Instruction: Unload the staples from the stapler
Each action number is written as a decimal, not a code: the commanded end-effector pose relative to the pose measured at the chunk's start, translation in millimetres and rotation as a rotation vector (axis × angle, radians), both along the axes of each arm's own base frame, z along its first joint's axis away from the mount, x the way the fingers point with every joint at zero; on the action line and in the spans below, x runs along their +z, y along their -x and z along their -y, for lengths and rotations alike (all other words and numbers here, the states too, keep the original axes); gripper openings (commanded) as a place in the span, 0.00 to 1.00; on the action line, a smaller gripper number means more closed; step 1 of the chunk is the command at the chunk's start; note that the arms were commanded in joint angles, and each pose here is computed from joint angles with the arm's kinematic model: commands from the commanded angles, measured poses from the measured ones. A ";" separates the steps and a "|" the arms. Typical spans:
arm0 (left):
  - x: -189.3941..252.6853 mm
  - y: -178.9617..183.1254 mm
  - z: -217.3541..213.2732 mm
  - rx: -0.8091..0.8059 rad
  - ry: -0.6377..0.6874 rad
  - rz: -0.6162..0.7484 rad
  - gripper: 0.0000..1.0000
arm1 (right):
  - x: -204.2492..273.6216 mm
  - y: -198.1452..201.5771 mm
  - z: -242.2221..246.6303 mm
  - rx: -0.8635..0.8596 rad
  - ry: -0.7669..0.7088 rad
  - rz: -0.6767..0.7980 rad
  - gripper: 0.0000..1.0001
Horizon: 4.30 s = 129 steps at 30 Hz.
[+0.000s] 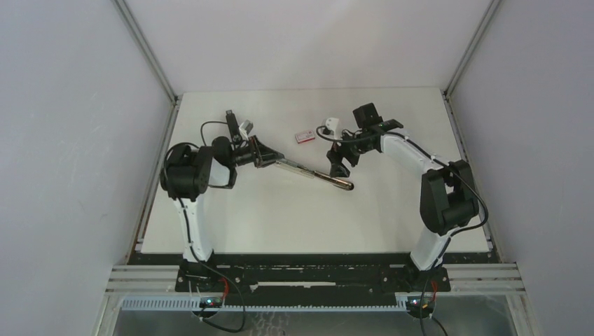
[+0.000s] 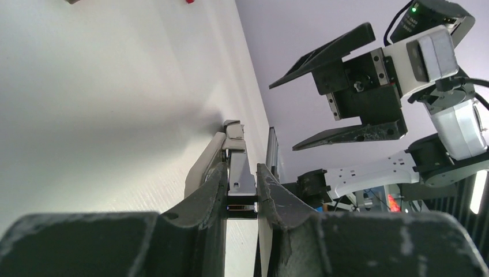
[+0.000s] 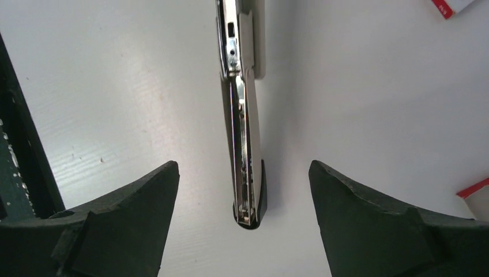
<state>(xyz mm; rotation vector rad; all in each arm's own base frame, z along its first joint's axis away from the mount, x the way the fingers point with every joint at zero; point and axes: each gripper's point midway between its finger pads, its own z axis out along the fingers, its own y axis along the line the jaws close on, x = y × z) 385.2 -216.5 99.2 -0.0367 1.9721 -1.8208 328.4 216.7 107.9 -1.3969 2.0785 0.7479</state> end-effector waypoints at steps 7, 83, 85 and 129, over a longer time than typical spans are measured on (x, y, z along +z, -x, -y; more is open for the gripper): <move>27.2 11.2 4.9 -0.056 0.049 0.095 0.00 | 11.3 -5.9 -35.1 0.030 -0.032 -0.123 0.89; 44.0 34.0 15.2 -0.148 0.037 0.198 0.05 | -16.7 42.9 -80.3 0.265 -0.212 -0.676 0.37; 43.8 34.1 15.4 -0.148 0.037 0.197 0.06 | -16.1 43.9 -80.4 0.266 -0.213 -0.681 0.33; 55.3 3.2 -25.0 -0.019 0.029 0.148 0.72 | -10.3 35.4 -58.5 0.220 -0.143 -0.551 0.01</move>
